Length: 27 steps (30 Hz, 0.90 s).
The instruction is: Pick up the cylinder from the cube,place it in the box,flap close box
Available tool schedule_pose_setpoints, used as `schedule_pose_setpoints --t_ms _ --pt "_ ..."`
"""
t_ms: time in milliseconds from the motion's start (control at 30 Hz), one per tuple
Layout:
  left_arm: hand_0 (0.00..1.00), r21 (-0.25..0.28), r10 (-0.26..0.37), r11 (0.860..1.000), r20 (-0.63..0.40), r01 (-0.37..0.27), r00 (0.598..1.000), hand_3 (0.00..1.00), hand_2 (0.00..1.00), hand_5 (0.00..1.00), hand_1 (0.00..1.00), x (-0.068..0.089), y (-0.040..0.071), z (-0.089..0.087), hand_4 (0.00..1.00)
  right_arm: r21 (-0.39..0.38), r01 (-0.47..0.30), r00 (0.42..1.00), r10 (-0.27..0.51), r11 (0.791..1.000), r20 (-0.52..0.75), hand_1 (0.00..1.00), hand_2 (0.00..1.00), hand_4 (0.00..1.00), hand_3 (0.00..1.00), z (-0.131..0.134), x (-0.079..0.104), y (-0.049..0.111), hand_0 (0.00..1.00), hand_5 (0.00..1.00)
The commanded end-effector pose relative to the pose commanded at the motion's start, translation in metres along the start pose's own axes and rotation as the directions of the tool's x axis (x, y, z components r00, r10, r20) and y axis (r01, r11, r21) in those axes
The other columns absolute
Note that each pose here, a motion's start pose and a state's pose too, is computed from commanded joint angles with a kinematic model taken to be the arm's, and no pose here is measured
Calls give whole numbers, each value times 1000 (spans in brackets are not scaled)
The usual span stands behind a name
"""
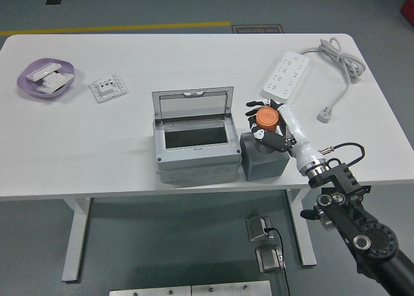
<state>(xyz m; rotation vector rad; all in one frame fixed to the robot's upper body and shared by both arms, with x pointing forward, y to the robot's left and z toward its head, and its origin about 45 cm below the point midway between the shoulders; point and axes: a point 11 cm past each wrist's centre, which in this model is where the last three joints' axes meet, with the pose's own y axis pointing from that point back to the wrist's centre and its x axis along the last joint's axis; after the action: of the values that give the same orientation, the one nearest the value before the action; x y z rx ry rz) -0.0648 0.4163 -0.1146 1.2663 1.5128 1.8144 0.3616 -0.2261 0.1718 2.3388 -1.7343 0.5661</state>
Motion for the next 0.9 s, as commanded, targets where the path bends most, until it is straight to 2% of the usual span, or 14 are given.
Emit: schedule_pose_setpoints --t_ms 133,167,200,333,367,533,567,733,767,900 --pt "822 2 2 1000 -1 -2 1000 838 777 477 811 1 0 0 725 57 61 993 -54 997 -109 574 599 2 634 -27 -9 -15 603 2" --pt "822 2 2 1000 -1 -2 1000 838 777 477 811 1 0 0 725 69 81 987 -70 994 -142 537 595 2 636 -35 -12 -19 546 2" --pt "822 1 3 1000 -2 -3 1000 838 777 477 811 1 0 0 725 77 99 982 -85 992 -171 537 595 2 636 -41 -15 -23 546 2" --pt "822 0 6 1000 -4 -6 1000 838 777 477 811 2 0 1 725 79 186 939 -154 979 -307 537 595 2 636 -60 -30 -39 546 2" --pt "822 0 6 1000 -4 -6 1000 838 777 477 811 3 0 1 725 72 204 927 -169 976 -335 336 544 4 647 -63 -34 -42 246 2" --pt "822 -2 8 1000 -5 -8 1000 838 777 477 811 4 0 2 725 20 277 856 -237 961 -460 336 544 4 647 -70 -54 -56 246 2" --pt "822 -2 9 1000 -5 -9 1000 838 777 477 811 4 0 3 725 11 287 843 -248 958 -477 237 397 2 668 -70 -59 -58 151 2" --pt "822 -6 12 1000 -5 -12 1000 838 777 477 811 6 0 5 725 -24 326 808 -292 945 -512 237 397 2 668 -71 -79 -66 151 2" --pt "822 -7 12 1000 -5 -12 1000 838 777 477 811 6 0 5 725 -29 333 804 -300 943 -513 191 294 2 651 -70 -83 -67 95 31" --pt "822 -8 14 1000 -4 -14 1000 838 777 477 811 7 1 6 725 -45 359 793 -330 932 -512 191 294 2 651 -68 -97 -68 95 31"
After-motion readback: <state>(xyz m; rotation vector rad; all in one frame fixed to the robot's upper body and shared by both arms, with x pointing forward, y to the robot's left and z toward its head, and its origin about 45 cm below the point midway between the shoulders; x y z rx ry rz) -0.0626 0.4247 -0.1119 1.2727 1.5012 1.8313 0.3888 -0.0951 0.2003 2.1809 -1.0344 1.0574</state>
